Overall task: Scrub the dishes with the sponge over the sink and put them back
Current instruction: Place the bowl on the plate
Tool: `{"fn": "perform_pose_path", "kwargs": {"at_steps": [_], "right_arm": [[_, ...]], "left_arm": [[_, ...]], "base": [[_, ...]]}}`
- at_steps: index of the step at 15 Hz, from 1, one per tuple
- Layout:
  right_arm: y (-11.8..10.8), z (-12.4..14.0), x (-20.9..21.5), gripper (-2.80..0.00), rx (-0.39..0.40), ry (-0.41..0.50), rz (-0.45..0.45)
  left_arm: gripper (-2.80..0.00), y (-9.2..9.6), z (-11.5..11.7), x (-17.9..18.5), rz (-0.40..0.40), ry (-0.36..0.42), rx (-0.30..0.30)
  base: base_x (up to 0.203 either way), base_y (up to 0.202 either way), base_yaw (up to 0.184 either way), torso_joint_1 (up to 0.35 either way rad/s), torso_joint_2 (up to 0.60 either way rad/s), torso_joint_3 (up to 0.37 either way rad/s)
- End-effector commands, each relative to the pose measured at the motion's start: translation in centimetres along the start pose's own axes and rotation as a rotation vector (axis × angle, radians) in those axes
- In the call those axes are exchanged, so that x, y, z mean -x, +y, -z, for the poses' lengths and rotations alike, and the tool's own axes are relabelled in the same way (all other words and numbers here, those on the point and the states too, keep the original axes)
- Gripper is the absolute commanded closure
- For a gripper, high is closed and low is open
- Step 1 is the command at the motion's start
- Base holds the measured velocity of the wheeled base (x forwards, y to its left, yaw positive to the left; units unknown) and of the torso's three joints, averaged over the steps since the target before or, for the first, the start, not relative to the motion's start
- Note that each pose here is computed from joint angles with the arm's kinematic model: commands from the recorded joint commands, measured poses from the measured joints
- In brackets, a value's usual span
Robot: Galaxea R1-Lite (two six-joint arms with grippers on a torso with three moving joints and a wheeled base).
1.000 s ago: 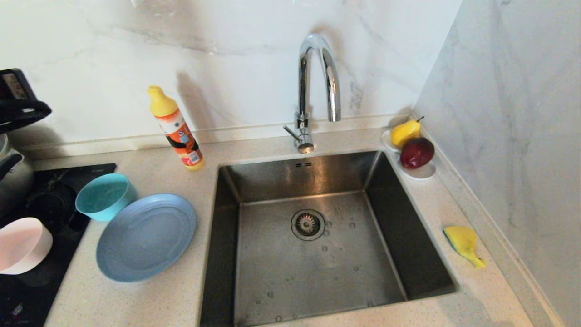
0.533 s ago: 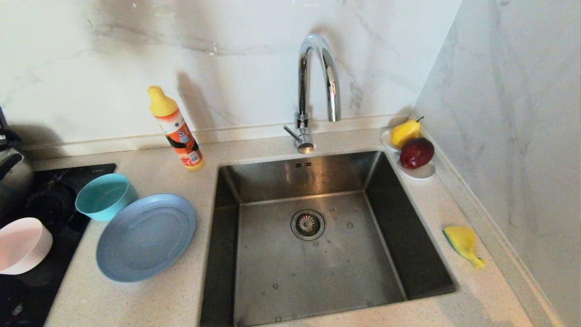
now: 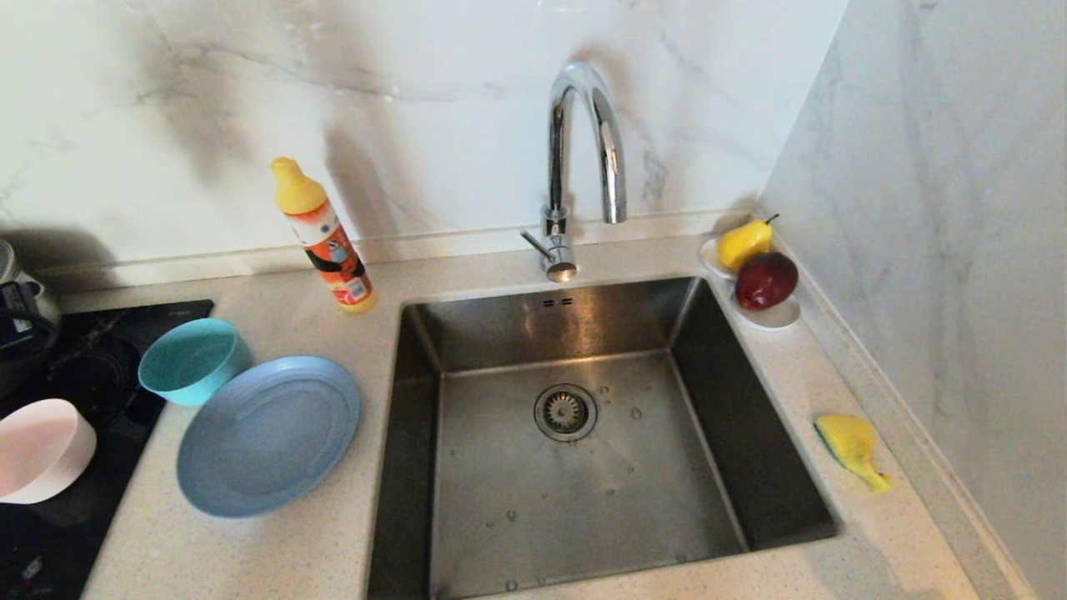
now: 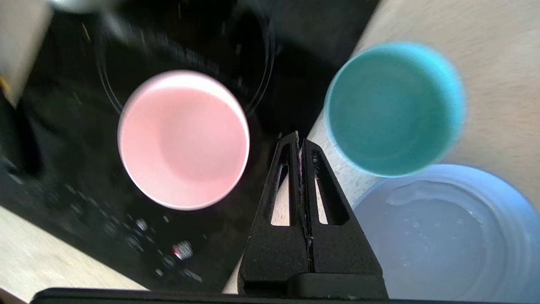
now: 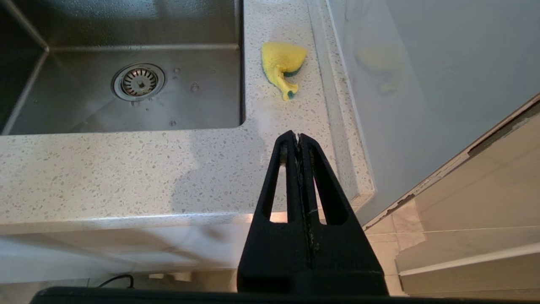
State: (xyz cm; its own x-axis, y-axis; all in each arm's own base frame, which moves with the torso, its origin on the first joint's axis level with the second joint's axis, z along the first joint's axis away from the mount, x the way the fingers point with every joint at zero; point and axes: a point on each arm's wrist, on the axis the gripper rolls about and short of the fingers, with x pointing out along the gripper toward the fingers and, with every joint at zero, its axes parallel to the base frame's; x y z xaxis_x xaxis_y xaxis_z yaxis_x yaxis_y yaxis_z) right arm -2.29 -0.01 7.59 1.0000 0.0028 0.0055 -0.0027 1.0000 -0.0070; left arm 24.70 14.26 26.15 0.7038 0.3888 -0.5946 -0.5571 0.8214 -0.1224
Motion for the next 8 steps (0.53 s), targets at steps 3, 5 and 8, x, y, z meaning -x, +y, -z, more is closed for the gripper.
{"fn": "perform_pose_path", "kwargs": {"at_steps": [3, 5, 8], "right_arm": [[0.0, 0.0, 0.0, 0.00, 0.001, -0.001, 0.000], [0.0, 0.0, 0.0, 0.00, 0.001, -0.001, 0.000], [0.0, 0.0, 0.0, 0.00, 0.001, -0.002, 0.000]], "left_arm": [[0.00, 0.5, 1.0, -3.1, -0.025, 0.117, 0.065], [0.00, 1.1, 0.8, -3.8, -0.032, 0.141, 0.083], [0.00, 2.3, 0.1, -4.2, -0.009, 0.168, 0.134]], "base": [[0.000, 0.000, 0.000, 0.000, 0.00, 0.000], [0.000, 0.000, 0.000, 0.000, 0.00, 0.000], [0.000, 0.000, 0.000, 0.000, 0.00, 0.000]]}}
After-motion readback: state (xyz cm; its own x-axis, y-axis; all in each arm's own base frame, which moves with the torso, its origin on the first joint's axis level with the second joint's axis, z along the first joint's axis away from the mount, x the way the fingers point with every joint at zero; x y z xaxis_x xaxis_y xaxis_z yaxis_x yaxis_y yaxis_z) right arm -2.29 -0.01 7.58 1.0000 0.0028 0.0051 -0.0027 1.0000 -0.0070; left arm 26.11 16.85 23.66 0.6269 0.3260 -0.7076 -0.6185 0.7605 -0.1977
